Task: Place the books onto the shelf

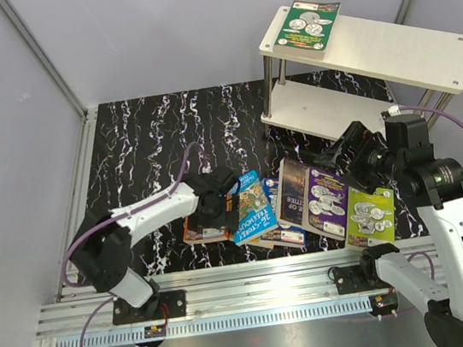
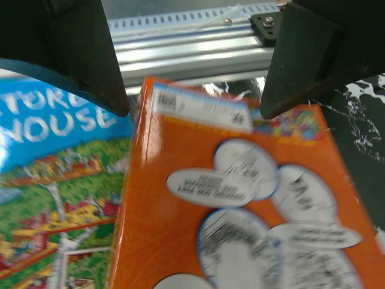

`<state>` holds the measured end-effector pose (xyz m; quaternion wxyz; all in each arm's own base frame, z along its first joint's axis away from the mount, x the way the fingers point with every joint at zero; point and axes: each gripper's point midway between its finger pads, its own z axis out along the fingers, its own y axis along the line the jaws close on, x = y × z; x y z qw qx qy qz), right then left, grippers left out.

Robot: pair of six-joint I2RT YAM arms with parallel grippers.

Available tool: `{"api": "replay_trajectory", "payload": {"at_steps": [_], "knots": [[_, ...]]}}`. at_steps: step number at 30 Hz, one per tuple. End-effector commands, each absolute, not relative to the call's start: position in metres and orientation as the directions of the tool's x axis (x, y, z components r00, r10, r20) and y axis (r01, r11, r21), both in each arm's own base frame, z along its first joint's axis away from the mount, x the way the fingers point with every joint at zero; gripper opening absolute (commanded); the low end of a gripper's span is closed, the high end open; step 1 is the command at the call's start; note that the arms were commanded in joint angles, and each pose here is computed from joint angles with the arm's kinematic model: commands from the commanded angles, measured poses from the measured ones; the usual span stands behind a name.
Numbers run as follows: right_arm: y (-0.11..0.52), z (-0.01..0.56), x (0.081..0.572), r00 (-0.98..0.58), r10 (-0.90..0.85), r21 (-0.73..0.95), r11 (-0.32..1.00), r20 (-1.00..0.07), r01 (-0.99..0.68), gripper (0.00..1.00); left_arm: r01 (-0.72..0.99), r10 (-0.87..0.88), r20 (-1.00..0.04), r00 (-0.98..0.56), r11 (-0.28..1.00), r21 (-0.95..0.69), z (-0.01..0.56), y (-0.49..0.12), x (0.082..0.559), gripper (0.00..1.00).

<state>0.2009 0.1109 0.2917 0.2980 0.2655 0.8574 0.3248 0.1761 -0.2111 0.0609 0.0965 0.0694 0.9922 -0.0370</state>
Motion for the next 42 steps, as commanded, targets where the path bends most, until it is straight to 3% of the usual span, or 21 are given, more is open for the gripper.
{"api": "replay_trajectory", "payload": {"at_steps": [1, 11, 13, 14, 15, 18, 19, 21, 23, 28, 35, 36, 38, 39, 40, 42], "knots": [[0.097, 0.282, 0.186, -0.673, 0.640, 0.657, 0.693, -0.371, 0.296, 1.00, 0.207, 0.197, -0.194, -0.961, 0.978, -0.033, 0.038, -0.218, 0.182, 0.99], [0.096, 0.265, 0.173, -0.709, 0.615, 0.625, 0.714, -0.345, 0.315, 1.00, 0.228, 0.214, -0.144, -0.966, 0.970, -0.088, -0.004, -0.233, 0.177, 0.99], [0.097, 0.263, 0.173, -0.715, 0.613, 0.624, 0.713, -0.336, 0.319, 1.00, 0.227, 0.215, -0.136, -0.967, 0.971, -0.078, -0.009, -0.231, 0.177, 0.94], [0.097, 0.261, 0.173, -0.715, 0.614, 0.623, 0.713, -0.334, 0.322, 1.00, 0.228, 0.217, -0.132, -0.967, 0.971, -0.073, -0.013, -0.230, 0.176, 0.89], [0.097, 0.261, 0.173, -0.718, 0.611, 0.622, 0.715, -0.334, 0.319, 1.00, 0.229, 0.219, -0.126, -0.967, 0.971, -0.068, -0.016, -0.228, 0.175, 0.72], [0.097, 0.258, 0.174, -0.721, 0.608, 0.617, 0.718, -0.331, 0.323, 1.00, 0.232, 0.223, -0.117, -0.968, 0.971, -0.065, -0.024, -0.227, 0.173, 0.51], [0.097, 0.256, 0.174, -0.725, 0.606, 0.613, 0.720, -0.327, 0.324, 1.00, 0.229, 0.221, -0.112, -0.969, 0.971, -0.069, -0.027, -0.225, 0.171, 0.36], [0.099, 0.254, 0.176, -0.729, 0.605, 0.616, 0.718, -0.321, 0.325, 1.00, 0.224, 0.215, -0.113, -0.970, 0.972, -0.074, -0.029, -0.224, 0.171, 0.22], [0.100, 0.254, 0.178, -0.732, 0.604, 0.620, 0.715, -0.316, 0.322, 1.00, 0.218, 0.207, -0.105, -0.973, 0.971, -0.103, -0.027, -0.224, 0.169, 0.01], [0.115, 0.263, 0.186, -0.755, 0.582, 0.680, 0.687, -0.302, 0.257, 1.00, 0.193, 0.166, -0.188, -0.968, 0.971, -0.137, 0.014, -0.221, 0.179, 0.00], [0.162, 0.292, 0.207, -0.813, 0.532, 0.871, 0.488, -0.238, 0.064, 1.00, 0.188, 0.021, -0.436, -0.900, 0.920, -0.344, 0.157, -0.233, 0.212, 0.00], [0.167, 0.295, 0.209, -0.816, 0.547, 0.896, 0.436, -0.189, 0.085, 1.00, 0.219, -0.021, -0.502, -0.865, 0.883, -0.414, 0.199, -0.239, 0.216, 0.00], [0.178, 0.301, 0.215, -0.834, 0.526, 0.937, 0.347, -0.169, 0.029, 1.00, 0.228, -0.089, -0.518, -0.851, 0.825, -0.517, 0.239, -0.244, 0.218, 0.00], [0.182, 0.307, 0.217, -0.834, 0.542, 0.957, 0.283, -0.108, 0.060, 1.00, 0.253, -0.120, -0.544, -0.831, 0.789, -0.560, 0.264, -0.245, 0.216, 0.00], [0.186, 0.322, 0.222, -0.833, 0.534, 0.972, 0.234, -0.144, -0.018, 1.00, 0.287, -0.158, -0.560, -0.813, 0.728, -0.623, 0.296, -0.251, 0.216, 0.00], [0.189, 0.321, 0.227, -0.838, 0.542, 0.987, 0.161, -0.071, 0.021, 1.00, 0.354, -0.211, -0.590, -0.779, 0.629, -0.692, 0.338, -0.252, 0.206, 0.00]]}}
